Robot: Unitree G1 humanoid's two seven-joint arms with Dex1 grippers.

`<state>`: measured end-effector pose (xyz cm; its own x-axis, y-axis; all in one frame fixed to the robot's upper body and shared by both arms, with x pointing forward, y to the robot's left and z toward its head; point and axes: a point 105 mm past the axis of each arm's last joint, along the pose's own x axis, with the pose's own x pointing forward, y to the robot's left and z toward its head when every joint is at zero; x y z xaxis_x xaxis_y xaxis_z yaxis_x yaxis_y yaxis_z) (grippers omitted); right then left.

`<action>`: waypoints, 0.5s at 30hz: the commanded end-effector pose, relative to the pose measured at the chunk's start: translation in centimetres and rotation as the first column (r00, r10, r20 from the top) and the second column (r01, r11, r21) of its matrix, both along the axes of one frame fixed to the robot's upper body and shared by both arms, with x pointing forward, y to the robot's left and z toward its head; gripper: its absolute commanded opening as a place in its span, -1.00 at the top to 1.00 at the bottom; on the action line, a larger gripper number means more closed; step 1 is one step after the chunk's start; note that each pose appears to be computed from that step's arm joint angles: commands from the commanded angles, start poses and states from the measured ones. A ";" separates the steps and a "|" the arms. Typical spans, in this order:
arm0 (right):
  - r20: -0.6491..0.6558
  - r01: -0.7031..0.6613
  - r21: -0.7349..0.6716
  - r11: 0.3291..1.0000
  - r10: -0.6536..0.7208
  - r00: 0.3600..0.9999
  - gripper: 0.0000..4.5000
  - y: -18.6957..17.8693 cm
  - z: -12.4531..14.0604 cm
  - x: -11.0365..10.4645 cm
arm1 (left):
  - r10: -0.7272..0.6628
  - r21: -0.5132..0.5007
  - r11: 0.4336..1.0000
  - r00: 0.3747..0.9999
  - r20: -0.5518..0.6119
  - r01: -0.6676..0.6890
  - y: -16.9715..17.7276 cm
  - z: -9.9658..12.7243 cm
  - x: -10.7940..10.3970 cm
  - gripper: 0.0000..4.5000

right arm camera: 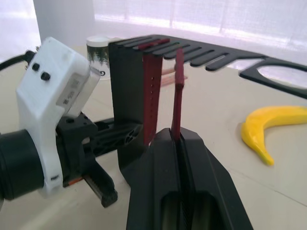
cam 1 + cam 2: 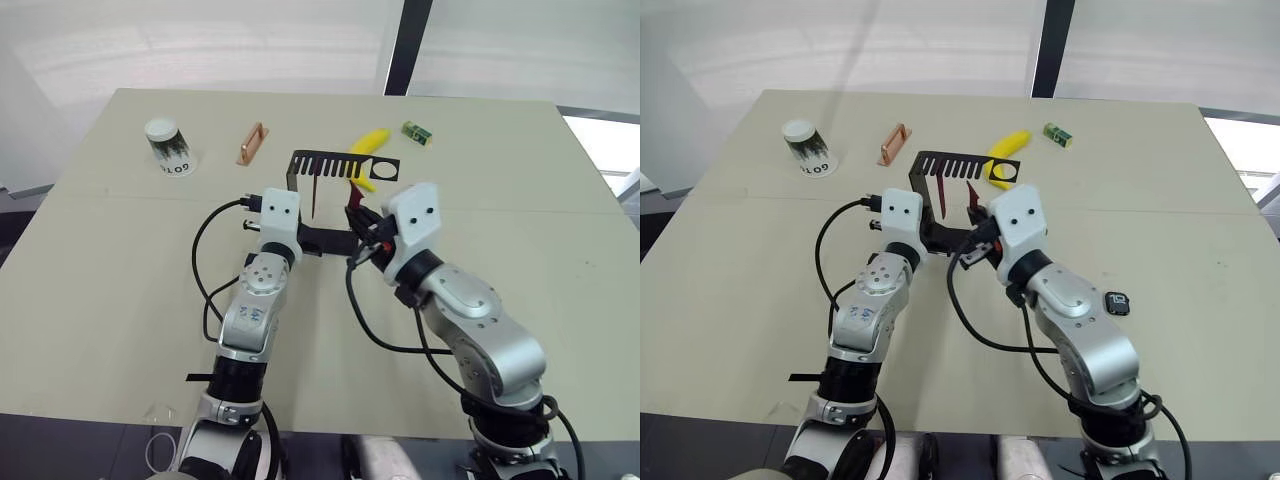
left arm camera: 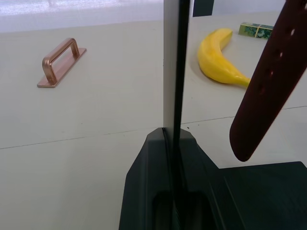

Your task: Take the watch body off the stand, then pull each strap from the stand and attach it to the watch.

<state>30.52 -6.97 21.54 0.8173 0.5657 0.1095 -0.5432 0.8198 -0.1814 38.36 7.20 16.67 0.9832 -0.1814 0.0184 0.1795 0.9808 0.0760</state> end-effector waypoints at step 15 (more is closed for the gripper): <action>0.025 -0.053 0.005 0.999 0.053 0.998 1.00 -1.3 0.7 -1.0 | -0.072 -0.001 0.997 0.996 -0.059 0.072 1.1 -0.4 -2.1 -0.71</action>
<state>30.15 -8.25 21.18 0.8040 0.5884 0.0860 -0.5703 0.8039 -0.1688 36.92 8.45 14.34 0.9683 -0.2261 -0.1064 0.2341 0.9697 0.0697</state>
